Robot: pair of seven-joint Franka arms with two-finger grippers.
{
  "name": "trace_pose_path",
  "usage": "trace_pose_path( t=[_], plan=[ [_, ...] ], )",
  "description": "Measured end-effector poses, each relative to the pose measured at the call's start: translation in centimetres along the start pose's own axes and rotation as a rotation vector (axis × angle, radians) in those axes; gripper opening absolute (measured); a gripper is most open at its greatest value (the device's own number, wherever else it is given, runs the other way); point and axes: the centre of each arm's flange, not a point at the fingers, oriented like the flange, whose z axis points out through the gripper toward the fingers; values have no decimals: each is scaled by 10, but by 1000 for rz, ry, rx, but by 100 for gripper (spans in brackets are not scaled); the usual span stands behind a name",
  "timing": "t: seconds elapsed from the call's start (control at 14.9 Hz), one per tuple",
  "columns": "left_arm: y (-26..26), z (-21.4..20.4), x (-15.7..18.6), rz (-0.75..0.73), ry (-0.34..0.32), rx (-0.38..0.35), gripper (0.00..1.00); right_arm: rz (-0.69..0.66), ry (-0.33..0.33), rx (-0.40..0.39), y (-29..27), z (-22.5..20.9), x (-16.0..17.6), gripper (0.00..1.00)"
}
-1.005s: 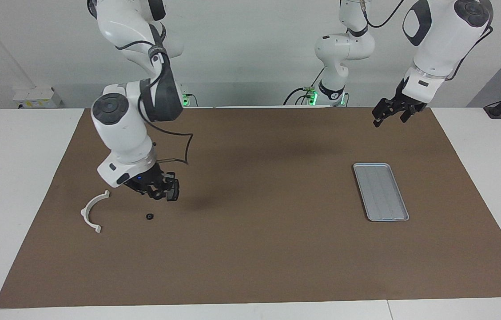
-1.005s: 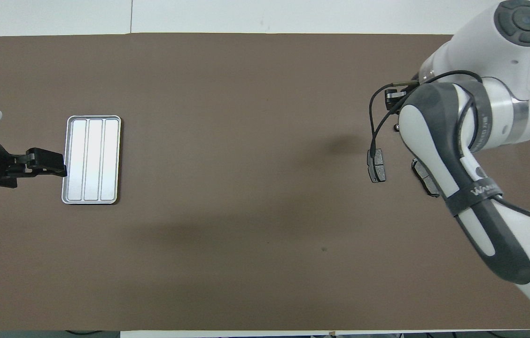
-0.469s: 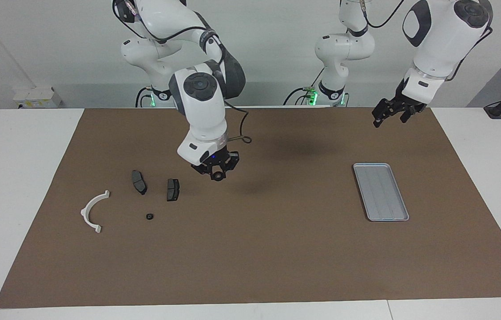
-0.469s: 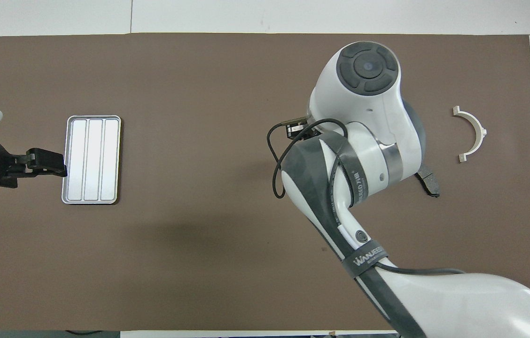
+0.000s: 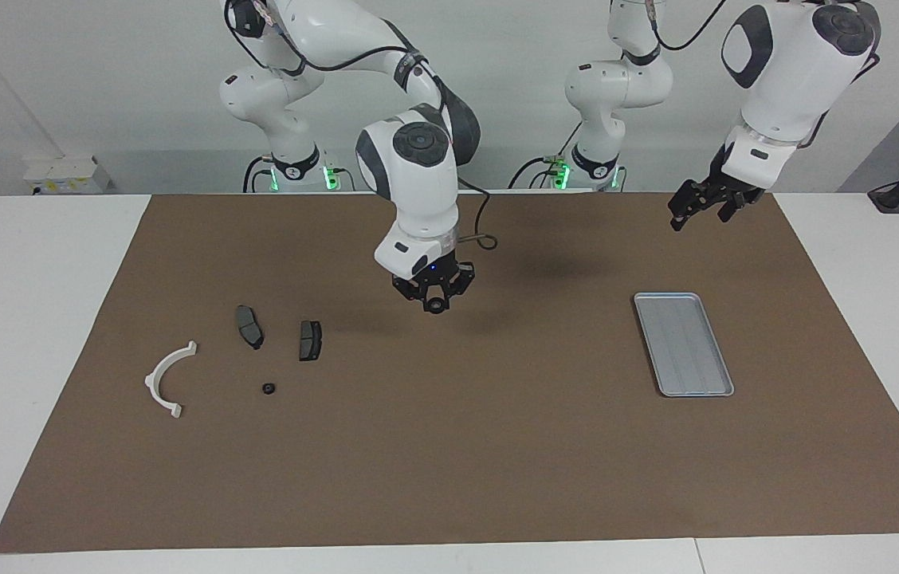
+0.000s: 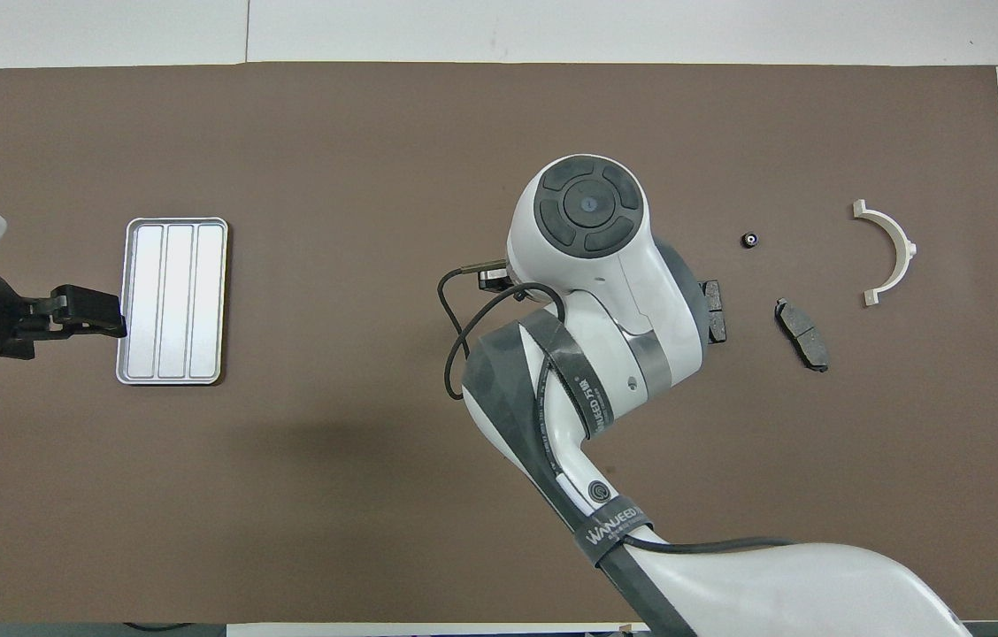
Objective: Pick bearing gear from pile to tray
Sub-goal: 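Carry the bearing with the right gripper toward the table centre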
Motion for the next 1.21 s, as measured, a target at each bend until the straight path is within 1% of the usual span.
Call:
trace_pose_path(
  t=[0.2, 0.34, 0.8, 1.01, 1.21],
  plan=[
    [-1, 0, -1, -2, 4, -1, 100, 18, 5, -11, 3, 32, 3, 35],
    [-5, -1, -1, -8, 6, -2, 100, 48, 2, -16, -3, 46, 2, 35],
    [-6, 0, -1, -11, 4, -2, 100, 75, 2, -11, -69, 50, -36, 35],
    [-6, 2, -2, -11, 0, -1, 100, 81, 5, -12, -72, 57, -38, 35],
    [-6, 2, -3, -11, 0, -1, 100, 86, 21, -16, -71, 79, -33, 35]
  ],
)
